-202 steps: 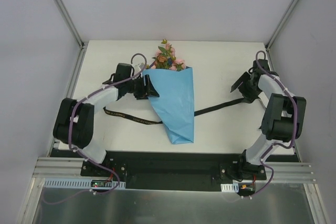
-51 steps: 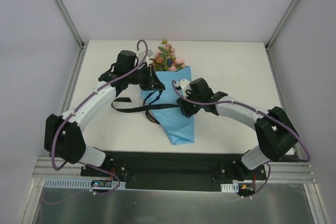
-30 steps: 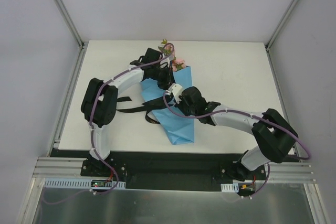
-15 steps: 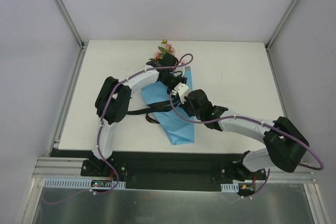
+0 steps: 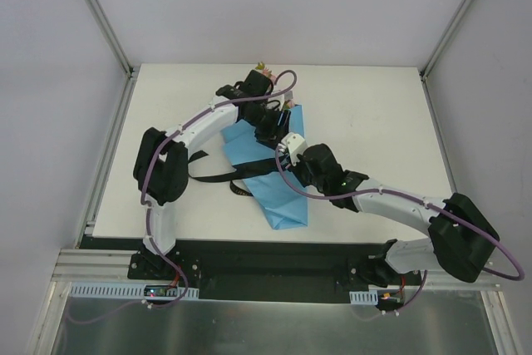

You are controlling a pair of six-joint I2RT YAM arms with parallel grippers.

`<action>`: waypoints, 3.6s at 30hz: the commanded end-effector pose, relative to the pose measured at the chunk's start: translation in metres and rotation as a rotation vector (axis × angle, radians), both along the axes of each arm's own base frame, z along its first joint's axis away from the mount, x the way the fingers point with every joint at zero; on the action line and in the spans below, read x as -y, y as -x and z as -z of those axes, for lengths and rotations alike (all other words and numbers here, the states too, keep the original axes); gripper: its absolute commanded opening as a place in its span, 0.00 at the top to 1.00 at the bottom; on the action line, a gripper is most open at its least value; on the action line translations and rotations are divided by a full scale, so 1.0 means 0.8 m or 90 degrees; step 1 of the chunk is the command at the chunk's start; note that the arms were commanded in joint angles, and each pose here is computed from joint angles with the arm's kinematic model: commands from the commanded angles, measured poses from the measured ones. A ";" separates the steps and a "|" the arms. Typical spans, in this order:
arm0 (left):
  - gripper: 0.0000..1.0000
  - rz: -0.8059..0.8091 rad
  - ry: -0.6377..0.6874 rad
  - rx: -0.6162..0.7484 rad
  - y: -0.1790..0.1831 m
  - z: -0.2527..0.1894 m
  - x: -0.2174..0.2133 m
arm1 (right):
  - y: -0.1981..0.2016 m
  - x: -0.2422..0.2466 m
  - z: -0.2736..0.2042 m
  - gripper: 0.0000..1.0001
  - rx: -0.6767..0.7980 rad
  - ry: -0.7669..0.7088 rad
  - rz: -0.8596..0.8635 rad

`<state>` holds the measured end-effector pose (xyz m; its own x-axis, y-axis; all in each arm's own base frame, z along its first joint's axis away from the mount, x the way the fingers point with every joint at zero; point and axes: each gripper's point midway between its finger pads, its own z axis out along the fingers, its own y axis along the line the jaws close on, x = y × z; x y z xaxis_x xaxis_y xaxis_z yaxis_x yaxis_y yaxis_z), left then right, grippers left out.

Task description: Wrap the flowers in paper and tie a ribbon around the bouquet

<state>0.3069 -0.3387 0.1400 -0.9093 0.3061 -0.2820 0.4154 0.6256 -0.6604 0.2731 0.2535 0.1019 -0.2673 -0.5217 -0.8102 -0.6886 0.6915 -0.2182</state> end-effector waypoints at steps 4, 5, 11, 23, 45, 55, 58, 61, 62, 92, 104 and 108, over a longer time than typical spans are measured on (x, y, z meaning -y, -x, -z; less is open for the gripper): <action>0.61 -0.036 -0.014 0.072 -0.037 -0.029 -0.012 | -0.001 -0.008 -0.029 0.99 0.019 -0.046 -0.001; 0.65 -0.031 -0.012 0.059 -0.046 -0.016 -0.002 | -0.002 -0.008 -0.032 0.99 0.022 -0.049 0.002; 0.83 -0.064 -0.043 0.019 -0.048 0.021 -0.006 | -0.036 0.011 -0.036 0.99 0.049 -0.014 0.107; 0.57 -0.301 -0.048 0.131 -0.008 -0.034 -0.171 | -0.103 -0.010 -0.007 0.96 0.025 0.002 0.113; 0.13 -0.793 -0.120 -0.058 0.060 0.092 -0.323 | -0.028 0.008 -0.024 0.33 -0.385 -0.182 0.275; 0.26 -0.790 -0.175 -0.127 0.038 0.135 -0.325 | -0.052 -0.009 0.008 0.46 -0.384 -0.147 0.225; 0.37 -0.786 -0.186 -0.131 0.033 0.143 -0.326 | -0.052 -0.014 0.022 0.52 -0.393 -0.123 0.207; 0.54 -0.788 -0.184 -0.128 0.034 0.146 -0.326 | -0.053 -0.019 0.029 0.56 -0.378 -0.101 0.199; 0.59 -0.790 -0.177 -0.118 0.030 0.144 -0.326 | -0.056 -0.018 0.030 0.58 -0.363 -0.089 0.205; 1.00 -0.667 0.035 0.071 0.013 -0.012 -0.275 | -0.062 0.164 -0.093 1.00 -0.103 -0.003 0.695; 1.00 -0.728 -0.044 0.037 0.038 0.018 -0.302 | -0.096 0.196 -0.012 1.00 -0.134 0.162 0.733; 1.00 -0.764 -0.105 0.047 0.046 0.030 -0.335 | -0.095 0.223 0.016 1.00 -0.195 0.179 0.742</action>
<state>0.2799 -0.0993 0.1255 -0.6633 -0.6649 -0.3434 -0.3745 0.6922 -0.6169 0.3452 0.0933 0.0946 -0.8280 -0.0168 -0.5604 0.2551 0.8788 -0.4032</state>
